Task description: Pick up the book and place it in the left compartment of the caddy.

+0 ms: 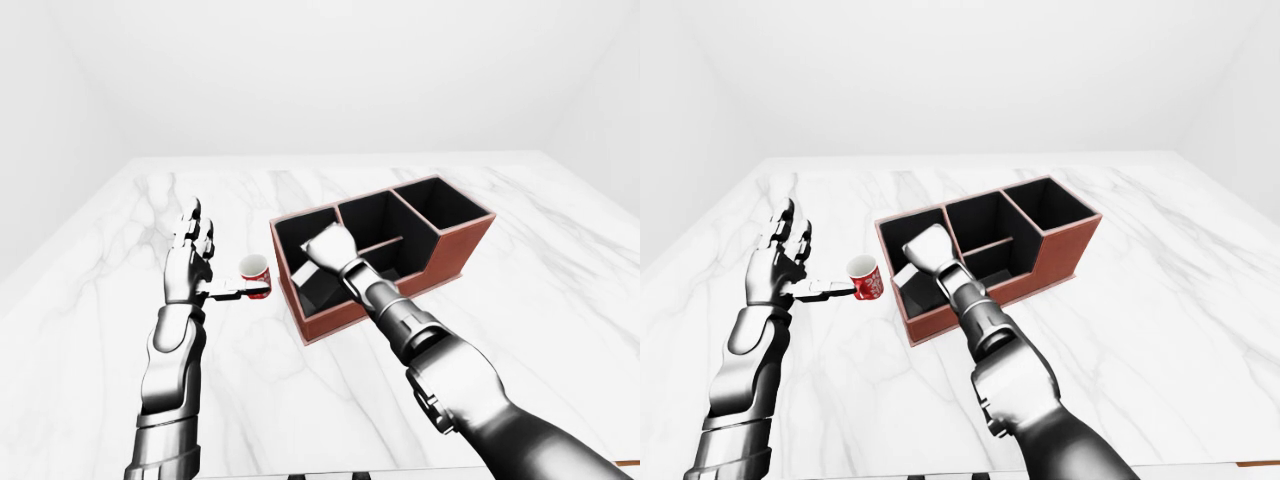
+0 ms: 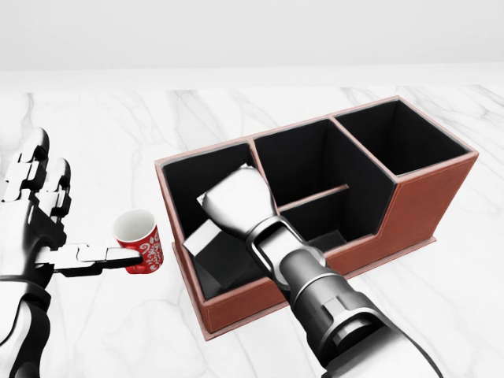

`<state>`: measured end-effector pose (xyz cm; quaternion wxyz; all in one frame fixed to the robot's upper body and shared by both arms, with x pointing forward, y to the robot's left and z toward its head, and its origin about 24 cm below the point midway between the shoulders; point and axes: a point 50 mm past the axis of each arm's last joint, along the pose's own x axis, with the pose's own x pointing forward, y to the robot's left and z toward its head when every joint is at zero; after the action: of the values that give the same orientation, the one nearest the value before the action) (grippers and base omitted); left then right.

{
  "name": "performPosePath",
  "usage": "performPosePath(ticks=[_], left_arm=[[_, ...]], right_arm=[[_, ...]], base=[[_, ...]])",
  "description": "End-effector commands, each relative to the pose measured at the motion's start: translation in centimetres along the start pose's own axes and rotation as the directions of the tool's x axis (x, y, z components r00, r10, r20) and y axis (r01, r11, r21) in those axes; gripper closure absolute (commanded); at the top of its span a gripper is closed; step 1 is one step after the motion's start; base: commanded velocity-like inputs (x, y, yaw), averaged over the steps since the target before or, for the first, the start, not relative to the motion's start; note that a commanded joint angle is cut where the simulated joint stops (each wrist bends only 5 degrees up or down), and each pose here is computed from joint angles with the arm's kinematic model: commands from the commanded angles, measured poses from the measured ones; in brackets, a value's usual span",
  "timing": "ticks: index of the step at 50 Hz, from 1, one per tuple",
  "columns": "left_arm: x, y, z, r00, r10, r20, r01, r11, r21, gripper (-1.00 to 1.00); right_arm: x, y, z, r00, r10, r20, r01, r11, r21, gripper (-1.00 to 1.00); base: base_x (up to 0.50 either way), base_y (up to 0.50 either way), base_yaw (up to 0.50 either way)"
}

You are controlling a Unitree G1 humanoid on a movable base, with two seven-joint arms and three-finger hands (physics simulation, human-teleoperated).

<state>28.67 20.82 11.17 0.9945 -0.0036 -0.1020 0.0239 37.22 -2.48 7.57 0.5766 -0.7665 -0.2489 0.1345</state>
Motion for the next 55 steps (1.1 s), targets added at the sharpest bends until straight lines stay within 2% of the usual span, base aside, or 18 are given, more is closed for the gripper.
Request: performPosePath(ticks=[1, 7, 12, 15, 22, 26, 28, 31, 37, 40, 41, 44, 46, 50, 52, 53, 54, 55], left_arm=[[0.0, 0.0, 0.2, 1.0, 0.002, 0.009, -0.002, 1.0, 0.001, -1.0], [0.1, 0.0, 0.5, 1.0, 0.001, 0.018, -0.001, 1.0, 0.003, -1.0], [0.2, 0.0, 0.5, 1.0, 0.0, 0.021, 0.0, 1.0, 0.003, -1.0], [0.2, 0.0, 0.4, 1.0, -0.001, 0.017, 0.001, 1.0, 0.002, -1.0], [0.1, 0.0, 0.4, 1.0, -0.001, 0.017, 0.001, 1.0, 0.002, -1.0], [0.0, 0.2, 0.7, 1.0, 0.004, 0.028, -0.004, 1.0, 0.005, -1.0], [0.0, 0.2, 0.6, 1.0, 0.006, 0.026, -0.006, 1.0, 0.005, -1.0], [0.0, 0.1, 0.1, 1.0, 0.005, 0.004, -0.005, 1.0, 0.003, -1.0], [0.7, -0.5, -1.9, 0.997, -0.009, -0.082, 0.01, 1.0, 0.003, -1.0], [0.8, -0.5, -2.4, 0.994, -0.008, -0.107, 0.009, 1.0, 0.005, -1.0], [0.9, -0.5, -2.4, 0.994, -0.007, -0.107, 0.007, 1.0, 0.007, -1.0], [1.1, -0.2, -1.9, 0.996, 0.002, -0.089, -0.001, 1.0, 0.014, -1.0], [1.2, 0.0, -1.5, 0.997, 0.008, -0.073, -0.007, 1.0, 0.017, -1.0], [1.3, 0.1, -0.8, 0.999, 0.01, -0.043, -0.009, 1.0, 0.021, -1.0], [1.3, 0.1, -0.4, 1.0, 0.009, -0.027, -0.008, 1.0, 0.023, -1.0], [1.2, 0.2, 0.0, 1.0, 0.009, -0.009, -0.009, 1.0, 0.025, -1.0], [1.2, 0.2, 0.2, 1.0, 0.009, -0.001, -0.009, 1.0, 0.025, -1.0], [1.1, 0.2, 0.5, 1.0, 0.007, 0.012, -0.007, 1.0, 0.026, -1.0]], right_arm=[[0.2, -0.5, -0.4, 0.999, -0.031, -0.015, 0.031, 1.0, 0.001, 0.23], [0.2, -0.5, -0.5, 0.999, -0.033, -0.015, 0.033, 0.999, -0.001, -0.21], [0.3, -0.8, -0.6, 0.999, -0.04, -0.017, 0.04, 0.999, -0.002, -0.34], [0.4, -1.0, -0.8, 0.999, -0.047, -0.024, 0.047, 0.999, 0.0, -0.58], [0.5, -1.3, -1.0, 0.998, -0.06, -0.029, 0.06, 0.998, 0.0, -0.58], [0.9, -3.0, -3.2, 0.986, -0.114, -0.119, 0.121, 0.991, 0.053, -0.58], [0.6, -4.0, -4.9, 0.972, -0.113, -0.203, 0.144, 0.979, 0.143, -0.61], [-0.5, -6.4, -7.9, 0.947, -0.099, -0.306, 0.209, 0.912, 0.353, -0.62], [-2.8, -10.8, -12.5, 0.914, -0.173, -0.366, 0.38, 0.68, 0.627, -0.81], [-3.9, -11.9, -13.3, 0.898, -0.23, -0.375, 0.433, 0.613, 0.661, -0.87], [-4.4, -12.4, -13.3, 0.896, -0.256, -0.364, 0.445, 0.546, 0.71, -0.91], [-5.4, -13.4, -13.6, 0.868, -0.326, -0.374, 0.489, 0.434, 0.757, -0.97], [-6.0, -13.1, -13.6, 0.845, -0.345, -0.409, 0.518, 0.339, 0.785, -1.0], [-6.4, -9.5, -13.0, 0.81, -0.259, -0.526, 0.567, 0.119, 0.815, -1.0], [-6.5, -6.4, -12.5, 0.792, -0.148, -0.593, 0.607, 0.075, 0.791, -1.0], [-6.6, -4.5, -11.9, 0.789, -0.07, -0.61, 0.612, 0.018, 0.79, -1.0], [-6.6, -3.6, -11.6, 0.786, -0.034, -0.617, 0.618, 0.011, 0.786, -1.0], [-6.5, -2.0, -10.5, 0.799, 0.039, -0.601, 0.602, -0.053, 0.797, -1.0]], base=[[0.0, 0.0, 0.0], [0.0, 0.0, 0.0], [0.0, 0.0, 0.0], [0.0, 0.0, 0.0], [0.0, 0.0, 0.0], [0.0, 0.0, 0.0], [0.0, 0.0, 0.0], [0.0, 0.0, 0.0], [0.0, 0.0, 0.0], [0.0, 0.0, 0.0], [0.0, 0.0, 0.0], [0.0, 0.0, 0.0], [0.0, 0.0, 0.0], [0.0, 0.0, 0.0], [0.0, 0.0, 0.0], [0.0, 0.0, 0.0], [0.0, 0.0, 0.0], [0.0, 0.0, 0.0]])
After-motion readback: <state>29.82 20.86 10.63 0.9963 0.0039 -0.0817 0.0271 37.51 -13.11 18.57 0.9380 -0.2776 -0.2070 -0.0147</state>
